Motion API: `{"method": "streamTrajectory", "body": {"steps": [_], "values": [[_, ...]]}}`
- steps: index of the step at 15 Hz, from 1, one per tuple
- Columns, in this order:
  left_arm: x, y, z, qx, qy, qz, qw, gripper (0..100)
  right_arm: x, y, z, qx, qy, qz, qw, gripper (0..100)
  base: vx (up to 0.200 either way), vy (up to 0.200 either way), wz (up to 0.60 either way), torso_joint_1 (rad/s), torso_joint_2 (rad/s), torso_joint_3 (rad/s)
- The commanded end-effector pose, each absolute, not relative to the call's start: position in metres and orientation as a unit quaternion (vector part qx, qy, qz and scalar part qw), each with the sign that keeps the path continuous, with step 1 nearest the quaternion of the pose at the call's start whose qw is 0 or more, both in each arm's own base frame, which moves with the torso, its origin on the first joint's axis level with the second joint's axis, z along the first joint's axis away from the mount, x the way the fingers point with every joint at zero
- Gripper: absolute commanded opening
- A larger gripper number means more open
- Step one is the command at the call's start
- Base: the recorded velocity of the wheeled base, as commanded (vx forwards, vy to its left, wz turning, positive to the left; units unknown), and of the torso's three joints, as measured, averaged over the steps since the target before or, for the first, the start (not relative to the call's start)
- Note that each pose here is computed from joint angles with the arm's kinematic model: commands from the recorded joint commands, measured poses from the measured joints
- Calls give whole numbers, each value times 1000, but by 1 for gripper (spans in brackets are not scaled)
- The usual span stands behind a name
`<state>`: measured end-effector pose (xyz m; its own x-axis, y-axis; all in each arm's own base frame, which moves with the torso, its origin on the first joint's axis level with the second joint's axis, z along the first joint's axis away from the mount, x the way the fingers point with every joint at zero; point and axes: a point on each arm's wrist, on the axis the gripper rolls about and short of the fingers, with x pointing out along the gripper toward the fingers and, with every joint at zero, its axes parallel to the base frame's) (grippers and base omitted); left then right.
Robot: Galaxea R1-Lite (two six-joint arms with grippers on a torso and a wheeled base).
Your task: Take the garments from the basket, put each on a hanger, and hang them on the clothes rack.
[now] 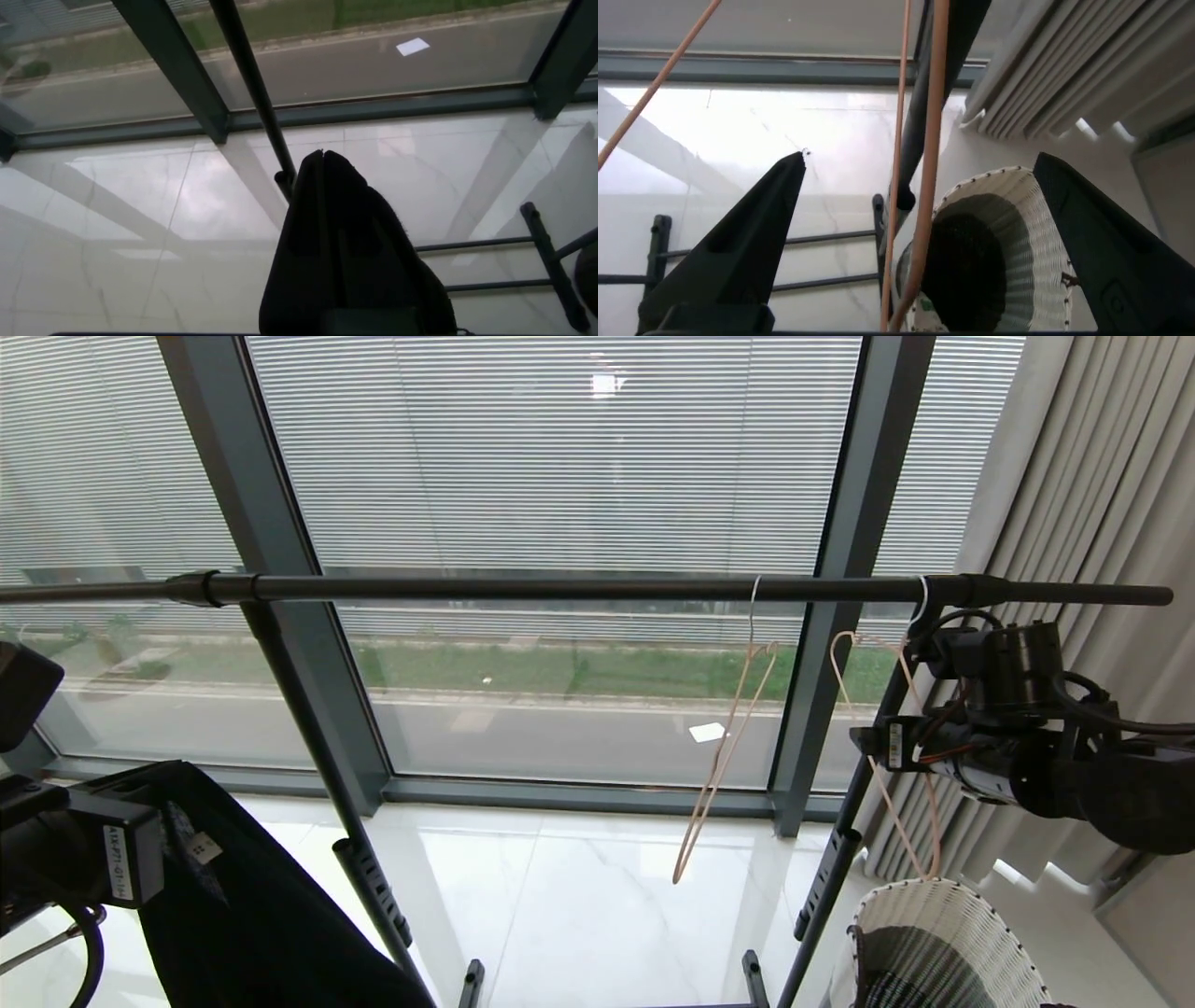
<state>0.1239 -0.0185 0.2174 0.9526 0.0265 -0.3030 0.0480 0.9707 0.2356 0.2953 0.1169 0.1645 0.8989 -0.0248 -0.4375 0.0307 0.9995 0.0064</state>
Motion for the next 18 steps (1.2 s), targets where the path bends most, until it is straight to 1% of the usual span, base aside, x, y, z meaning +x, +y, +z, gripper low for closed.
{"method": "streamTrajectory", "body": {"steps": [1,8,9,18], "values": [[125,-19,216,121,157,-5,980,0,301,119,153,0,240,-16,971,100,0,0,0,0,0,0],[125,-19,214,122,161,-6,979,0,304,120,152,0,241,-15,971,100,0,0,0,0,0,0],[124,-19,213,122,162,-6,979,0,303,120,152,1,239,-14,971,0,0,0,0,0,0,0],[123,-16,212,121,164,2,979,0,299,120,160,5,229,-11,973,0,0,0,0,0,0,0]]}}
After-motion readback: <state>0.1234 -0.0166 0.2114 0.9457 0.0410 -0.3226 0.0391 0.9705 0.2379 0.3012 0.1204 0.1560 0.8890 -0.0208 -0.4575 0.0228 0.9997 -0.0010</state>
